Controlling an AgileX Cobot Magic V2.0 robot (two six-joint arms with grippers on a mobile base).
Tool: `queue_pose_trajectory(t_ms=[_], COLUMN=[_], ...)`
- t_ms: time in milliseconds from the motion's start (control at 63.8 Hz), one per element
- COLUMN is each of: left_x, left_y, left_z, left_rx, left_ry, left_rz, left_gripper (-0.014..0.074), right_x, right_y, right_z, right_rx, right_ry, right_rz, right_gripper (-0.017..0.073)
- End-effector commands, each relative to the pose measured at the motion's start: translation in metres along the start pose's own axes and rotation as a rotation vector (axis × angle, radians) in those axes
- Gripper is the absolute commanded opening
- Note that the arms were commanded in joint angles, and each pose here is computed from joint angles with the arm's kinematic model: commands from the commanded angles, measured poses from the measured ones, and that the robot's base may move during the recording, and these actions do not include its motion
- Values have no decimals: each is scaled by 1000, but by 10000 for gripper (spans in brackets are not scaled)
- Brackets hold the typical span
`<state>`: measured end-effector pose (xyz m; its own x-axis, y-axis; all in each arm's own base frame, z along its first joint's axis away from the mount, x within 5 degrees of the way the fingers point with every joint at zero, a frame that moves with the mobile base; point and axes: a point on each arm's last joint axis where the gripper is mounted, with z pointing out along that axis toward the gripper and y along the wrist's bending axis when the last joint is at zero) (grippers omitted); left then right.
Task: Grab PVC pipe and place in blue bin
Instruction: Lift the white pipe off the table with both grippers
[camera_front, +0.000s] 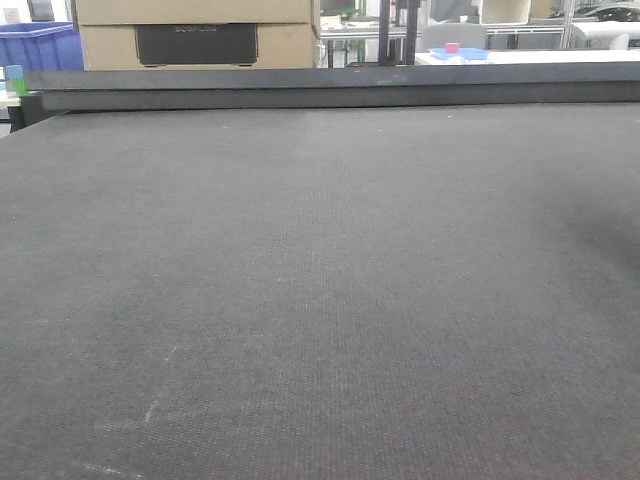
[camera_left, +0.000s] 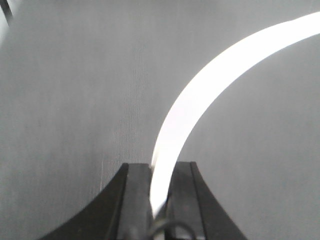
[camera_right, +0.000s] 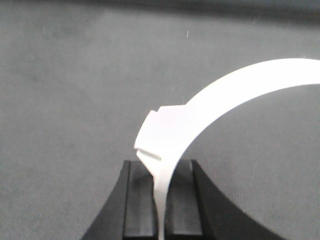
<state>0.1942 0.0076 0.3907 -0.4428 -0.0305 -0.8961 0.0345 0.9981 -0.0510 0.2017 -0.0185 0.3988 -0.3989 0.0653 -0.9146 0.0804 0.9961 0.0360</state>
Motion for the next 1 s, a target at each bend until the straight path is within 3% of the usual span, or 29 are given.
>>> queue_pose_trajectory(t_ms=[0,157,454,987], left_x=[7,26,46,45], left_y=[-2,-4,-8,-13], left_z=[-14,-40,-71,-78], left_rx=[-9,-28,-31,1], left_ry=[-130,-263,-357,-385], left_rz=[-33,-41,-25,-23], left_gripper=[-111,-111,-111,-111], right_x=[9,32,36,37], right_y=[0,0,1,1], right_z=[-12,-33,-86,-98], right_rx=[5,7,24,24], right_ry=[-82,-138,-345,-385], right_rz=[-16,-16,-50,-51], right_gripper=[-168,-168,-168,-168])
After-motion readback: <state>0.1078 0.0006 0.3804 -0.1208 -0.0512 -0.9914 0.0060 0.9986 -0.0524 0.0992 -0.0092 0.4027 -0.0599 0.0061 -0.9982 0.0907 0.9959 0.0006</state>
